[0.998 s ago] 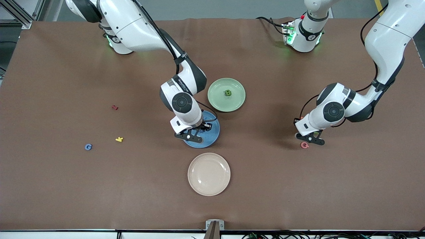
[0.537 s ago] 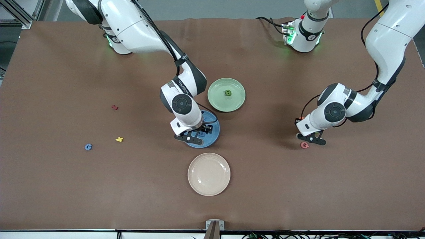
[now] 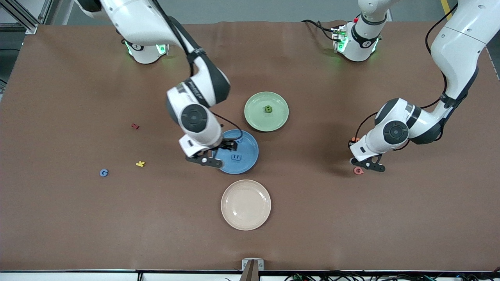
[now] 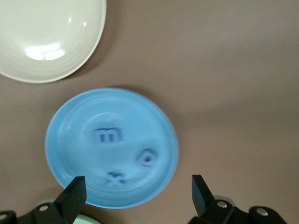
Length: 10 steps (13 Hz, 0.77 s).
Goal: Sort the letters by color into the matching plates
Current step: 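Reach the right gripper to the blue c while the left gripper carries u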
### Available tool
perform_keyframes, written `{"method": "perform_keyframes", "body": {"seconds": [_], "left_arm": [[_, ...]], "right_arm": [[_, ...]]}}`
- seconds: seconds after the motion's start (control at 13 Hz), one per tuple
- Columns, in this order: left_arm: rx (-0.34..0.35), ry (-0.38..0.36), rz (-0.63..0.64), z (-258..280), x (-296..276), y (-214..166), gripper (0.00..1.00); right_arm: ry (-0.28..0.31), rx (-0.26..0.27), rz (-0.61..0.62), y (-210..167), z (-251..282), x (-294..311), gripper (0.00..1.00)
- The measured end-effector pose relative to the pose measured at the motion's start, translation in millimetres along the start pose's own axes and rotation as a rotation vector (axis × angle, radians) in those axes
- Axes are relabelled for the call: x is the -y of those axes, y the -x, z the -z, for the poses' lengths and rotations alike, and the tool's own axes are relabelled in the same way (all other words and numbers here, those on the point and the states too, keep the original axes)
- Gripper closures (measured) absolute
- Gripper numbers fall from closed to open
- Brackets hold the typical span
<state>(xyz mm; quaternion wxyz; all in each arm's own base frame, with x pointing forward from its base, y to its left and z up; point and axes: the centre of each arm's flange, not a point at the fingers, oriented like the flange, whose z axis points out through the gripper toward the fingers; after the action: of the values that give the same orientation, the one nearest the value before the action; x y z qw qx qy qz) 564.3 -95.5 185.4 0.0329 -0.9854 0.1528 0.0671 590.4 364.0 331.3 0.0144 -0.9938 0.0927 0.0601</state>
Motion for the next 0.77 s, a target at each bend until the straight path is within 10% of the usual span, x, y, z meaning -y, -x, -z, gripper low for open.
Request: {"method": "perform_keyframes", "body": {"seconds": [0.54,0.77], "left_arm": [[-0.088,0.043,0.042,59,-87,-8,0.74],[-0.101,0.069,0.119,75,-155,-1,0.74]], "right_arm": [[-0.021,0.041,0.279,-104,34,-275,0.00],[0.061,0.018,0.340,-125,33,-354,0.00]]}}
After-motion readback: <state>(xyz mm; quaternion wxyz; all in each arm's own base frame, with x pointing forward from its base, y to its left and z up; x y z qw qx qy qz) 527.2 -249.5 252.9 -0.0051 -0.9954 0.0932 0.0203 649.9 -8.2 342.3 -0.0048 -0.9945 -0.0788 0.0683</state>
